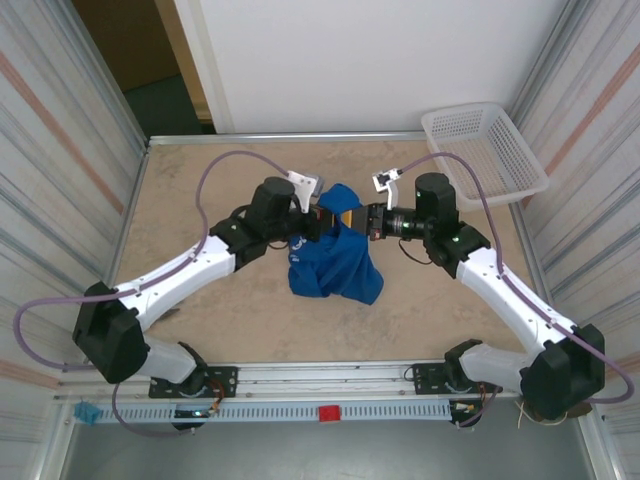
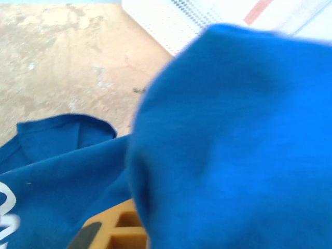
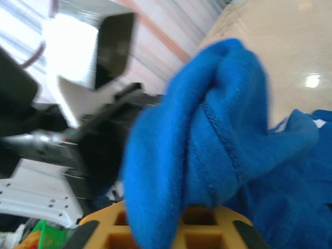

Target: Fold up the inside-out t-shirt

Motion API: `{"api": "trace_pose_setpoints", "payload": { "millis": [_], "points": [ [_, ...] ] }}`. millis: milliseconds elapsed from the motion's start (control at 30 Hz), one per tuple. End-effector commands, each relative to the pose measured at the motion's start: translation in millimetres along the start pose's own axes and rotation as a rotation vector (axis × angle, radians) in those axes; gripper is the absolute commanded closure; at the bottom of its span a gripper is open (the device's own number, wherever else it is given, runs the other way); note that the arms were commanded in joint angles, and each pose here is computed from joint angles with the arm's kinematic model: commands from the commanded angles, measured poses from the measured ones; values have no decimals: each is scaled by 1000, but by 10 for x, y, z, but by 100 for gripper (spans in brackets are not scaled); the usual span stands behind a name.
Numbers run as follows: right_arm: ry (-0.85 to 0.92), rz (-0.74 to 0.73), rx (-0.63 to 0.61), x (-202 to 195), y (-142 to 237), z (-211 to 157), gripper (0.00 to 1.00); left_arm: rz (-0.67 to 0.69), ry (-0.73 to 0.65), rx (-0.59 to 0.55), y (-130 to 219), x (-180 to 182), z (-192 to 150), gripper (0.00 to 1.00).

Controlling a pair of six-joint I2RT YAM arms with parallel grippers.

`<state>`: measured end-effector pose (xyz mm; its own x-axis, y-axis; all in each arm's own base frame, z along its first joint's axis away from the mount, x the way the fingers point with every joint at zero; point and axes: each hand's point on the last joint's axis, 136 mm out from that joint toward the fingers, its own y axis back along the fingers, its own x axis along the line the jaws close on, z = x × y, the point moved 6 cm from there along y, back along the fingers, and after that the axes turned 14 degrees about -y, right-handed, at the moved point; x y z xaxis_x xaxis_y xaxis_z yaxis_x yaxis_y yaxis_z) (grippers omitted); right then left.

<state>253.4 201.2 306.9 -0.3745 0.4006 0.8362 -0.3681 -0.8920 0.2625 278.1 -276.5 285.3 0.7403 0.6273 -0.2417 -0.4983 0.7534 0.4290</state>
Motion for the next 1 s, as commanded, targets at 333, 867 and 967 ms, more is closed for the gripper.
{"api": "trace_pose_setpoints", "payload": {
  "millis": [333,867,967],
  "points": [
    [-72,-385,-164,-511,211,55,45,-632,191,-185,803,-253,714,100],
    [183,-261,-231,701,74,-146,40,-449,347,-113,601,-35,566,100],
    [212,-282,-216,708,-127,-138,39,-433,361,-102,569,-22,536,100]
  ]
}}
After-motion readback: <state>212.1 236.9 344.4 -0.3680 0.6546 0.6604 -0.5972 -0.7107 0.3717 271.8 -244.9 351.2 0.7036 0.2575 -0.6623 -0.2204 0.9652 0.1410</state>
